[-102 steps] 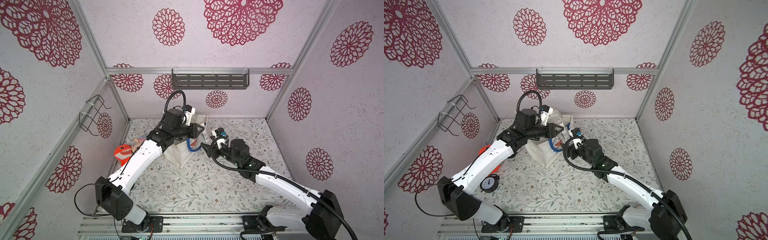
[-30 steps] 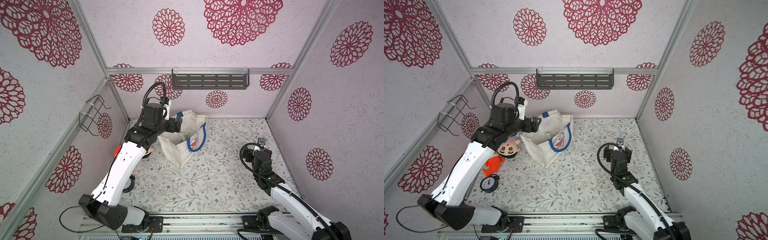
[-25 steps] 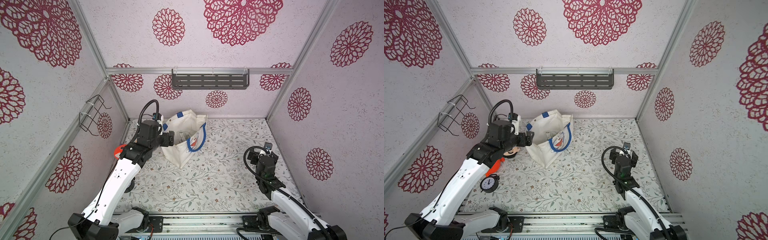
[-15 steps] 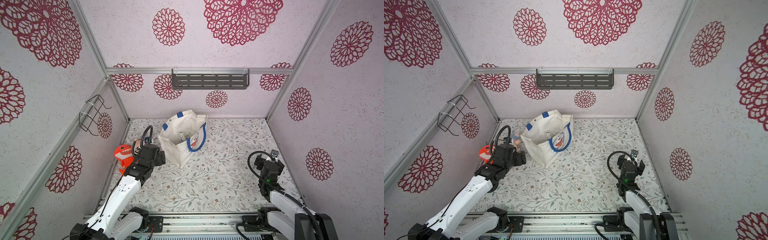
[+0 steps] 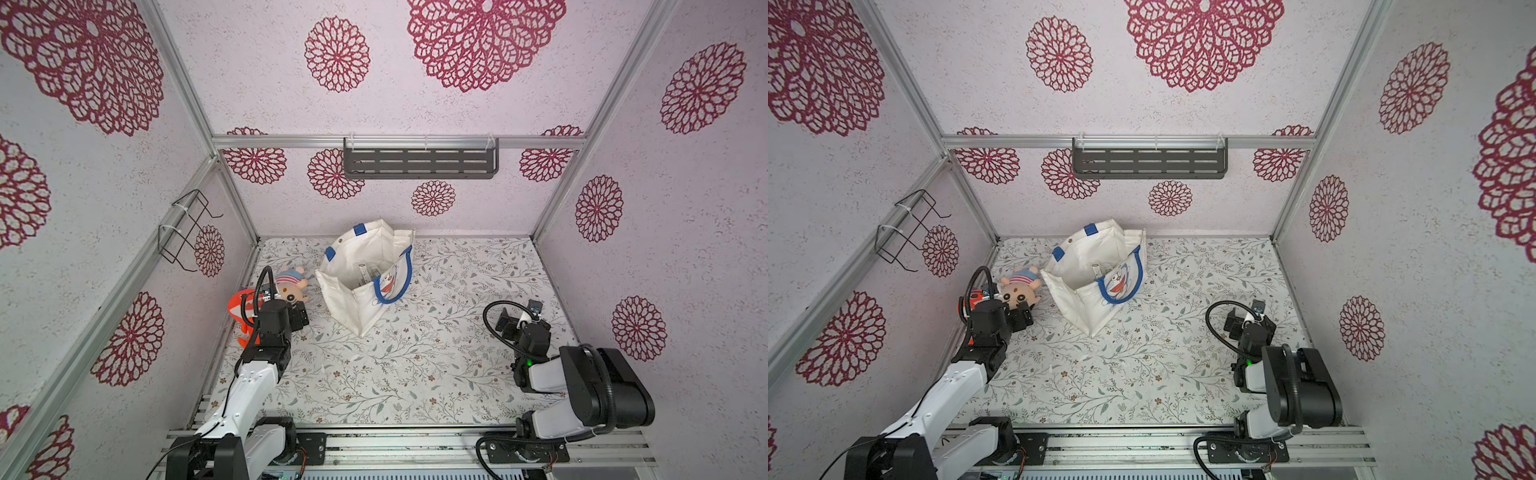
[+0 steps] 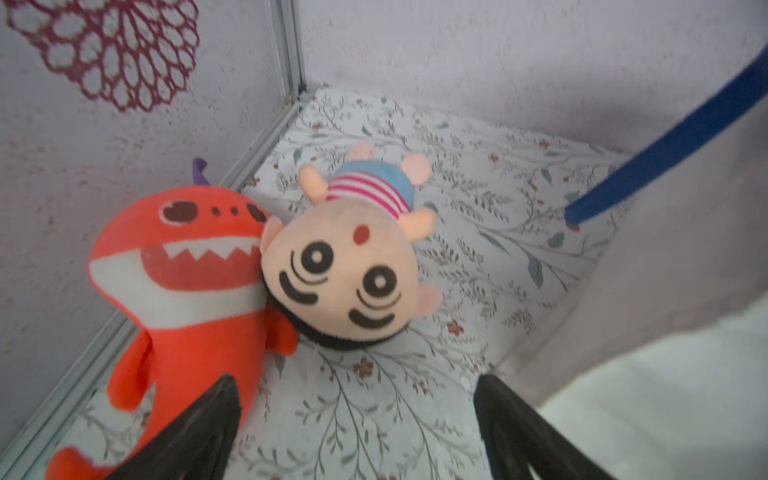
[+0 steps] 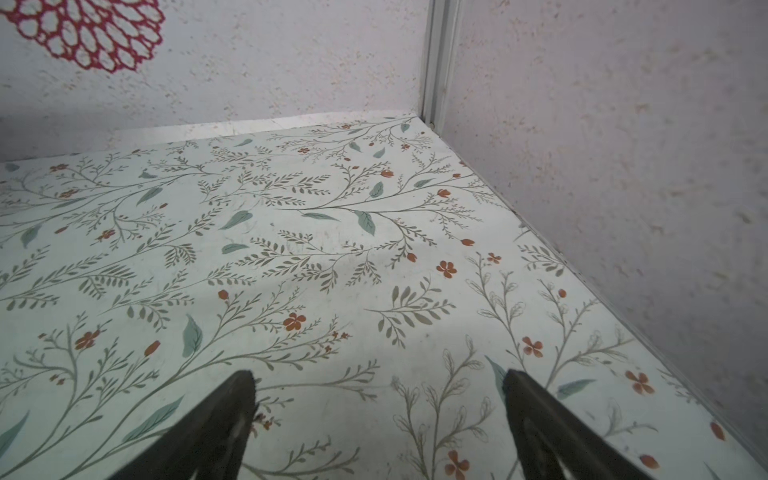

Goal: Put the compass set into the canvas bag
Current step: Reset both arms

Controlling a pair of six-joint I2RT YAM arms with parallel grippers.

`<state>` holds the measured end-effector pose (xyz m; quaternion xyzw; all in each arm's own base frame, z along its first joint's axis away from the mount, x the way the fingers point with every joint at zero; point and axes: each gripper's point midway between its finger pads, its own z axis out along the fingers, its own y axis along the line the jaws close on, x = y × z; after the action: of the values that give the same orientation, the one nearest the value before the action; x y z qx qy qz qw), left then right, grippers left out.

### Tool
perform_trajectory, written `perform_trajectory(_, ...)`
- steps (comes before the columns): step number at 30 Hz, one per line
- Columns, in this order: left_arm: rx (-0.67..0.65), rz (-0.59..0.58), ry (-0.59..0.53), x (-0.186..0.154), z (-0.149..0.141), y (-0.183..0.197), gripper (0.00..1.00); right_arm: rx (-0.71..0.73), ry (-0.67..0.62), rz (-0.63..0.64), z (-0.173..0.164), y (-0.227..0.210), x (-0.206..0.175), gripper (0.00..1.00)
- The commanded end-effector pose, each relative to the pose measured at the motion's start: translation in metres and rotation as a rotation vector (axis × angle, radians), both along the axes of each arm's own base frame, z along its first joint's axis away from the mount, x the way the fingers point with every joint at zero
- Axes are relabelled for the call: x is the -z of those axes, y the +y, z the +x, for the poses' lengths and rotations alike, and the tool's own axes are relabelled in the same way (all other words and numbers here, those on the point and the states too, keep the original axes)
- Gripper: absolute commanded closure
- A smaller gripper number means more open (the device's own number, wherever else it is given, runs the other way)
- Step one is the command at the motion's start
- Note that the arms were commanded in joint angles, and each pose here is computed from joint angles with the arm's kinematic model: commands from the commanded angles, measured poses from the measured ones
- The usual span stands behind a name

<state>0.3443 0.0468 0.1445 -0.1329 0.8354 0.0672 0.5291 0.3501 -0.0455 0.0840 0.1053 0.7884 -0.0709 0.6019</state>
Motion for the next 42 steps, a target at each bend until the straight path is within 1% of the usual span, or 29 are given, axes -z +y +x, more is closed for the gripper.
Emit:
perform_trajectory(1,0.130,0.073,-0.171,-0.018,0.022,-0.011,0.08,-0.034,-0.136,0.008,0.013,0.005,-0.035,0.01)
perform_trajectory(4,0.148,0.092,-0.160,-0.001,0.029,-0.010,0.08,-0.030,-0.126,0.006,0.015,0.004,-0.034,0.01)
perform_trajectory(5,0.140,0.091,-0.178,-0.001,0.033,-0.008,0.09,-0.027,-0.118,0.003,0.016,0.004,-0.033,0.01)
perform_trajectory(7,0.154,0.084,-0.160,0.000,0.036,-0.010,0.08,-0.017,-0.106,-0.003,0.017,0.004,-0.031,0.01)
perform_trajectory(9,0.152,0.108,-0.210,-0.004,0.040,-0.009,0.08,-0.001,-0.100,-0.013,0.018,0.004,-0.031,0.01)
perform_trajectory(12,0.146,0.138,-0.202,0.003,0.045,-0.004,0.07,0.008,-0.095,-0.020,0.020,0.003,-0.031,0.01)
perform_trajectory(14,0.147,0.131,-0.235,0.011,0.051,-0.001,0.06,0.010,-0.095,-0.022,0.020,0.003,-0.032,0.01)
perform_trajectory(15,0.153,0.130,-0.232,0.015,0.054,-0.001,0.05,0.008,-0.092,-0.023,0.020,0.004,-0.031,0.01)
perform_trajectory(18,0.123,0.102,-0.207,0.022,0.058,0.009,0.00,0.012,-0.090,-0.026,0.020,0.003,-0.031,0.01)
perform_trajectory(20,0.112,0.058,-0.176,0.025,0.061,0.017,0.02,0.016,-0.088,-0.032,0.020,0.004,-0.031,0.01)
perform_trajectory(22,0.098,0.026,-0.182,0.026,0.062,0.024,0.02,0.024,-0.082,-0.041,0.021,0.004,-0.030,0.01)
perform_trajectory(42,0.091,0.029,-0.185,0.025,0.061,0.024,0.02,0.021,-0.081,-0.049,0.021,0.006,-0.030,0.01)
